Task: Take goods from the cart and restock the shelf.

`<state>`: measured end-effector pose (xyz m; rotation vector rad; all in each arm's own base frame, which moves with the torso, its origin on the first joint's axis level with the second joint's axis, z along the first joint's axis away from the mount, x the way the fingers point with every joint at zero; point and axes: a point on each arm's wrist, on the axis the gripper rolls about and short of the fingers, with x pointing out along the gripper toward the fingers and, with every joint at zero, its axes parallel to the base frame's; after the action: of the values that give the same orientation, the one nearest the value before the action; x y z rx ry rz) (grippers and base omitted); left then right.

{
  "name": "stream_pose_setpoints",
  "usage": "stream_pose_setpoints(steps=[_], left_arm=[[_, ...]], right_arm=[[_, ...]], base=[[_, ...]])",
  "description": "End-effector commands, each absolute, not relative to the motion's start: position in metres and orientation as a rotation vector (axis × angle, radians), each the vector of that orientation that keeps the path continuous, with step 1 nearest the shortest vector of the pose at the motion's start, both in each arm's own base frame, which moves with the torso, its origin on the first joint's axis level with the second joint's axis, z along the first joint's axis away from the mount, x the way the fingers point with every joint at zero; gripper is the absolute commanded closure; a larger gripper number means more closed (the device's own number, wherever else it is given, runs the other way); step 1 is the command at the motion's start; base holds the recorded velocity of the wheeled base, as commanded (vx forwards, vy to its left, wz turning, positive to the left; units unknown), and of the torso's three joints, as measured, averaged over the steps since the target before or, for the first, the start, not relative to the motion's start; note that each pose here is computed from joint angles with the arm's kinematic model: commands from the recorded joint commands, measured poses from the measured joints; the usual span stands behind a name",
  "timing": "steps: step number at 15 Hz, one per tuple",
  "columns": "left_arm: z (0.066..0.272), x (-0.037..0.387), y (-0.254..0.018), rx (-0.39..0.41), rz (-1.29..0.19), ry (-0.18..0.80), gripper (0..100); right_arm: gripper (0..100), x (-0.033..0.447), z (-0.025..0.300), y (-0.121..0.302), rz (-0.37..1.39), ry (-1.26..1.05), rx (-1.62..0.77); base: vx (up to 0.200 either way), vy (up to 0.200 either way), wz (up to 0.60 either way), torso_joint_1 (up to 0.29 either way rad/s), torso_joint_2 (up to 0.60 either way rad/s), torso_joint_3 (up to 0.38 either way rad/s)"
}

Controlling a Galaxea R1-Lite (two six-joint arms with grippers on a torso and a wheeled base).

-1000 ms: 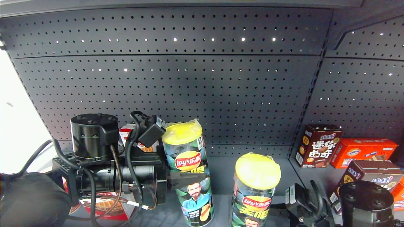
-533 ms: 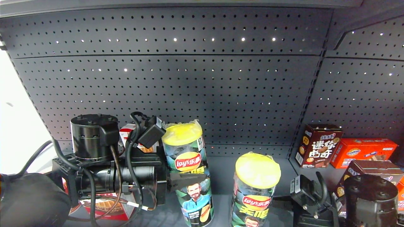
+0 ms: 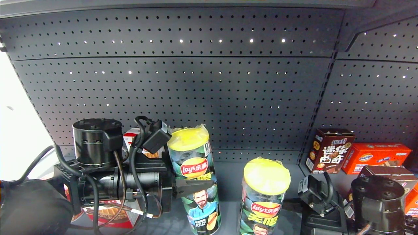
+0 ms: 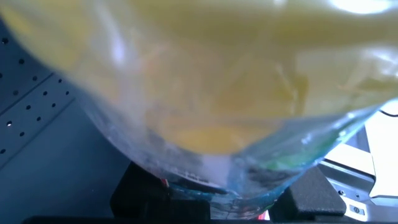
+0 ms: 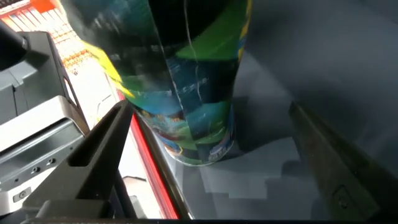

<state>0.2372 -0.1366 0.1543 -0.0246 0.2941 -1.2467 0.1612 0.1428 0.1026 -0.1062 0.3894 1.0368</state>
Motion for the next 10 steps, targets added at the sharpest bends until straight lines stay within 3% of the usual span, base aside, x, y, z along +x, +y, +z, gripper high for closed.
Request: stream_pose_setpoints(steps=[1,10], left_arm=[[0.1549,0.2374,-0.1369,-0.023,-1.248,0.29,100],[0.1537,0.2368,-0.1366,-0.024,-1.247,0.295,100]], right_arm=[[0,0.1617,0.1014,0.1433,1.037,0.395,-0.107],[0,0.1617,0.1018,0.1374,1.018,0.394,-0.105]], base=[[0.0,0.0,0.0,0.0,0.0,0.0],[0.0,0.0,0.0,0.0,0.0,0.0]])
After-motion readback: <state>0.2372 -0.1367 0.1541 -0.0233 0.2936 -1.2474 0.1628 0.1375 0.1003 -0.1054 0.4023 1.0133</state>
